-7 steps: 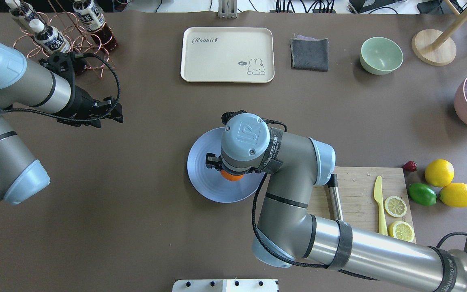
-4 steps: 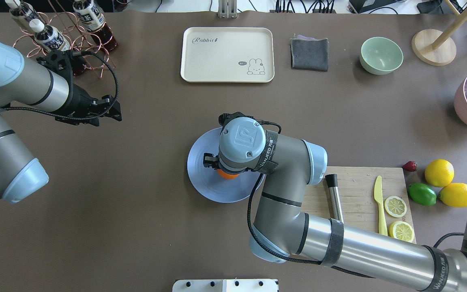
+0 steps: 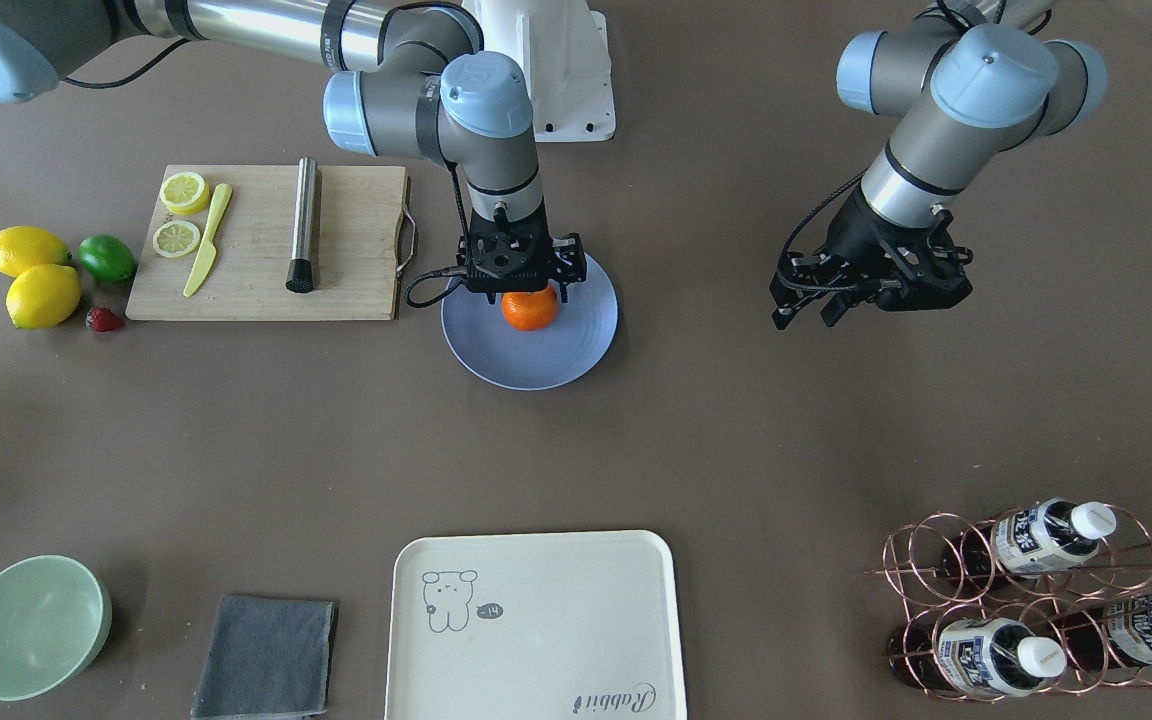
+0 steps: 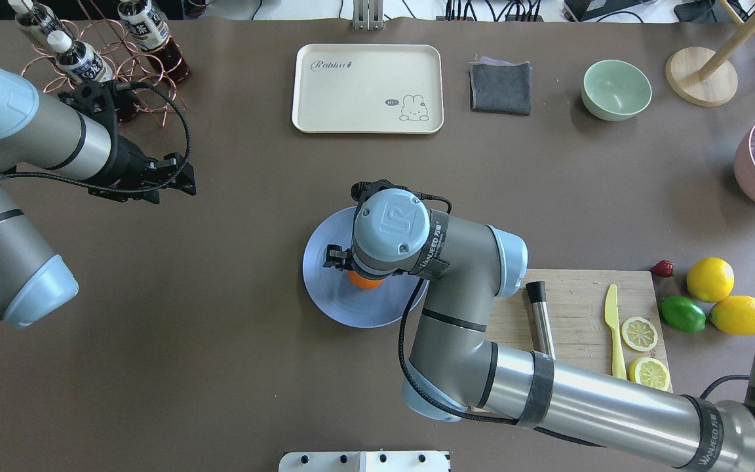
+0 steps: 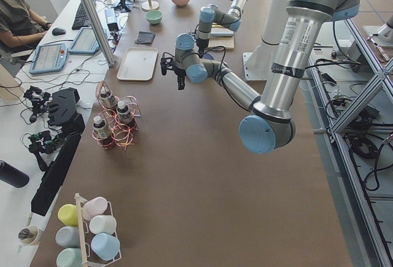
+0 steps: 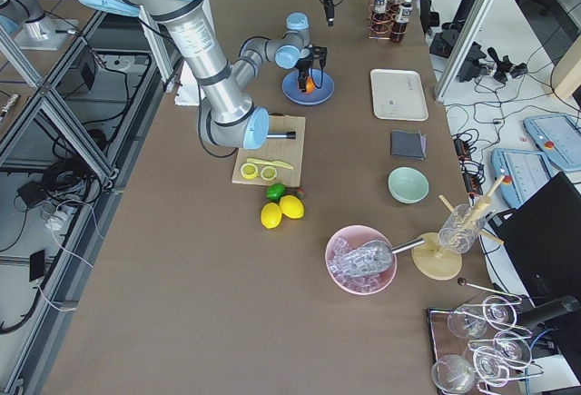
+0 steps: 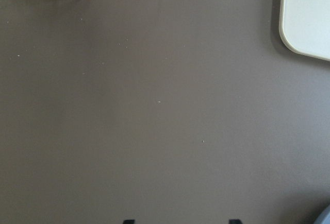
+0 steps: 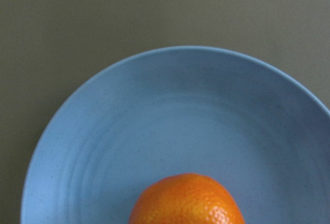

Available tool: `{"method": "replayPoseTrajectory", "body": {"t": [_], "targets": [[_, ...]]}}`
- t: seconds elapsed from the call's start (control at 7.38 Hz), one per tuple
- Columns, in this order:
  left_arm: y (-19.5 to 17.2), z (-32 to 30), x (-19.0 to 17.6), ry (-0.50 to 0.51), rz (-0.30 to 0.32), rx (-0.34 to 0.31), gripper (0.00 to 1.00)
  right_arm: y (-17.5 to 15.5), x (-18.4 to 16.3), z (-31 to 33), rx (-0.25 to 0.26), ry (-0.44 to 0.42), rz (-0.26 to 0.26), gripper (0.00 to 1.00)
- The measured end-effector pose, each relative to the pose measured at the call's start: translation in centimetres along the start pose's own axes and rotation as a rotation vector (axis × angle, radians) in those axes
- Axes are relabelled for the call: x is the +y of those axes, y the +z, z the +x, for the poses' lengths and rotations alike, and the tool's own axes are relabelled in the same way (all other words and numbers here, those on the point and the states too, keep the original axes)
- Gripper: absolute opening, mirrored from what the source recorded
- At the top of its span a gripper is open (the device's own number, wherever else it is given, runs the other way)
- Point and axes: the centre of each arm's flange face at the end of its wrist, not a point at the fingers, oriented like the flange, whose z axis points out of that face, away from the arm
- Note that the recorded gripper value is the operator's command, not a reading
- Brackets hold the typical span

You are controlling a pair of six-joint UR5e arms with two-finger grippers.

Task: Pick orange to plate
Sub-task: 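Open the right gripper to release the orange onto the plate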

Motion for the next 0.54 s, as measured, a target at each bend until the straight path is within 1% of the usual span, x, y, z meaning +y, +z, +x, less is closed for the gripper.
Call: {"method": "replayPoseTrajectory", "body": {"t": [0.14, 0.27, 0.41, 0.54], "targets": [[-1.3, -0.8, -1.3, -0.002, -0.002, -0.016, 0.68, -2.8, -1.9, 1.0, 0.0, 0.014, -0.002, 1.0], [-3.5, -2.7, -3.3, 0.028, 0.001, -0.045, 0.68, -7.3, -4.4, 3.9, 0.014, 0.003, -0.013, 1.0], [-6.2, -5.4, -5.3, 0.083, 0.007, -0.09, 0.68, -11.9, -7.5, 8.7, 0.03, -0.048, -0.02, 1.0], [-8.9, -8.2, -7.1, 0.141, 0.011, -0.134, 0.68, -15.7, -11.3, 15.1, 0.048, -0.095, -0.03, 1.0]]}}
